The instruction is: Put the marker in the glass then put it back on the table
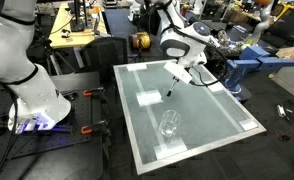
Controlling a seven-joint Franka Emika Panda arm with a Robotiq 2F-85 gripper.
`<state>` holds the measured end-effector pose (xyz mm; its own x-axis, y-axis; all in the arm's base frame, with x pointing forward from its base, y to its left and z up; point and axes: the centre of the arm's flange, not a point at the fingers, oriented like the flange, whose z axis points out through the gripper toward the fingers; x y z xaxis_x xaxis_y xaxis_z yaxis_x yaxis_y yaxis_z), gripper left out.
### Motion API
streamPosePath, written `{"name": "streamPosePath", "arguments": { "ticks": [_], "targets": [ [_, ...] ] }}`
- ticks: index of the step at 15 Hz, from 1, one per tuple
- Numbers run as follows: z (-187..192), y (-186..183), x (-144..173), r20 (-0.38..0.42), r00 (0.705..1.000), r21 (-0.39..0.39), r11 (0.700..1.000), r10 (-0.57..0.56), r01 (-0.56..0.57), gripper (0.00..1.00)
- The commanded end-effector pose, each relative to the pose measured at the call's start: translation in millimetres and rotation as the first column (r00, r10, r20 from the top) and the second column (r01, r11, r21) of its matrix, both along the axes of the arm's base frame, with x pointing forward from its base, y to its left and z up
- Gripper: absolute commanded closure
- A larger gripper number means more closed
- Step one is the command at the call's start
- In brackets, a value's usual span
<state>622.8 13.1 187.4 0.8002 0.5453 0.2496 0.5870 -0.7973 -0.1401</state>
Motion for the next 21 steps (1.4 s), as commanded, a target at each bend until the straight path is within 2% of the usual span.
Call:
{"name": "streamPosePath", "arguments": {
  "ticks": [1,6,7,15,21],
  "targets": [
    [0.6,4.2,8.2,0.0,0.999,-0.019,0.999,-0.032,0.032,0.39],
    [7.6,6.3,3.3,0.011,0.998,-0.051,0.997,-0.055,0.055,0.02],
    [10.9,6.5,1.3,0.023,0.998,-0.068,0.995,-0.066,0.067,0.0],
    [36.0,15.3,-12.5,0.137,0.98,-0.164,0.972,-0.147,0.169,0.0],
    [59.0,21.5,-32.2,0.207,0.962,-0.206,0.953,-0.18,0.223,0.0]
  ]
}}
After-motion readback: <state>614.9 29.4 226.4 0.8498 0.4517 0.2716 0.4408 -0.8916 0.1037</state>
